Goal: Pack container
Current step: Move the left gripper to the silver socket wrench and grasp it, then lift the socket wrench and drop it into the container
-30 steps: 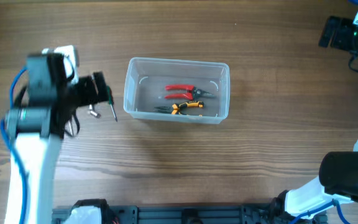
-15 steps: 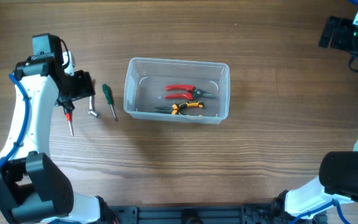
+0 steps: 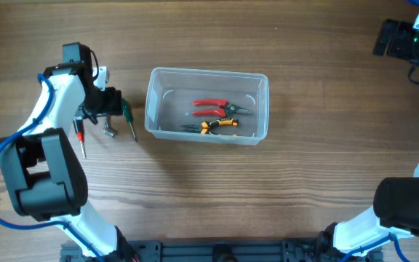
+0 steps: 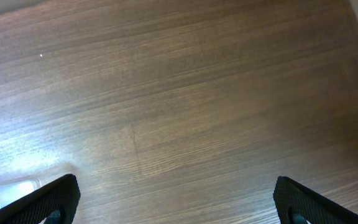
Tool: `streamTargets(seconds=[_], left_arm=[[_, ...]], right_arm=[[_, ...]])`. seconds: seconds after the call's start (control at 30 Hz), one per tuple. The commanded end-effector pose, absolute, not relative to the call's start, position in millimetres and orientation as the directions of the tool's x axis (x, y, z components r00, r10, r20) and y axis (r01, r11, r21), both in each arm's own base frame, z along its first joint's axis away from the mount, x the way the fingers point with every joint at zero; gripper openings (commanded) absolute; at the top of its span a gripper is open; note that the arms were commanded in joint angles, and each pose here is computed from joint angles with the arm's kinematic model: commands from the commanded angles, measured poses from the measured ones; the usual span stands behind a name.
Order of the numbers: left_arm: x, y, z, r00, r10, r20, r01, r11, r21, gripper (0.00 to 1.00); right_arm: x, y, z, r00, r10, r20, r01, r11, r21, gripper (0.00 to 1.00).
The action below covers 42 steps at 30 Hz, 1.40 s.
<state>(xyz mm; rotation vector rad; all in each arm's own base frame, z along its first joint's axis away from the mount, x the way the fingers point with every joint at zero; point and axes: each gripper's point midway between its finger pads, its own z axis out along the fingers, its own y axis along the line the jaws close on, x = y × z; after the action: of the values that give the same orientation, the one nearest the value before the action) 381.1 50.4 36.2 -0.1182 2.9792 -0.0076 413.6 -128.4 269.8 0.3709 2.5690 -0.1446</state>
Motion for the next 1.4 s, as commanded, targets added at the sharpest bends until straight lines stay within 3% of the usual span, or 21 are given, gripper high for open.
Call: streamTargets(seconds=[0.0, 0.27, 0.33, 0.4, 0.47, 0.5, 0.6, 0.7, 0.9, 1.13, 1.2, 1.37], left_arm=[[394.9, 49.8, 31.7, -0.981, 0.003, -0.194, 0.004, 1.000, -0.005, 0.73], [389.5, 50.4, -7.8, -0.993, 0.031, -0.112, 0.033, 0.999, -0.013, 0.70], [390.7, 52.2, -8.8, -0.992, 0.041, -0.116, 0.043, 0.999, -0.011, 0.57], [390.0, 57.4, -8.8, -0.993, 0.028, -0.117, 0.029, 1.000, -0.011, 0.56], [388.8, 63.3, -8.9, -0.993, 0.012, -0.116, 0.014, 1.000, -0.012, 0.42], [388.2, 65.8, -8.9, -0.993, 0.005, -0.115, 0.007, 1.000, -0.012, 0.28], [387.0, 68.2, -9.0, -0.994, -0.001, -0.112, 0.000, 1.000, -0.013, 0.13], [384.4, 67.6, -9.3, -0.995, -0.002, -0.101, 0.000, 1.000, -0.015, 0.04], [387.8, 67.8, 0.2, -0.992, -0.001, -0.123, 0.000, 1.000, -0.014, 0.04], [451.9, 78.1, 143.6, -0.874, 0.025, -0.486, -0.004, 0.998, 0.058, 0.04], [457.2, 63.4, 188.4, -0.810, 0.042, -0.585, 0.038, 0.999, 0.018, 0.04], [441.9, -43.0, 251.7, -0.646, 0.213, -0.733, 0.427, 0.897, -0.116, 0.04]], right_arm=[[417.7, -126.5, 260.5, -0.826, 0.245, -0.507, 0.294, 0.956, -0.018, 1.00], [418.2, -126.7, 260.8, -0.825, 0.245, -0.509, 0.294, 0.956, -0.018, 1.00], [418.3, -126.7, 260.9, -0.825, 0.245, -0.509, 0.294, 0.956, -0.018, 1.00], [418.3, -126.7, 260.9, -0.825, 0.245, -0.509, 0.294, 0.956, -0.018, 1.00], [418.3, -126.7, 260.9, -0.825, 0.245, -0.509, 0.294, 0.956, -0.017, 1.00], [418.3, -126.7, 260.9, -0.825, 0.245, -0.509, 0.294, 0.956, -0.017, 1.00], [418.3, -126.7, 260.9, -0.825, 0.245, -0.509, 0.294, 0.956, -0.018, 1.00], [418.3, -126.7, 260.9, -0.825, 0.244, -0.509, 0.294, 0.956, -0.017, 1.00], [418.3, -126.7, 260.9, -0.825, 0.245, -0.509, 0.294, 0.956, -0.018, 1.00], [418.3, -126.7, 260.9, -0.825, 0.245, -0.509, 0.294, 0.956, -0.018, 1.00], [418.3, -126.7, 260.9, -0.825, 0.245, -0.509, 0.294, 0.956, -0.018, 1.00], [418.3, -126.7, 260.9, -0.825, 0.245, -0.509, 0.294, 0.956, -0.017, 1.00]])
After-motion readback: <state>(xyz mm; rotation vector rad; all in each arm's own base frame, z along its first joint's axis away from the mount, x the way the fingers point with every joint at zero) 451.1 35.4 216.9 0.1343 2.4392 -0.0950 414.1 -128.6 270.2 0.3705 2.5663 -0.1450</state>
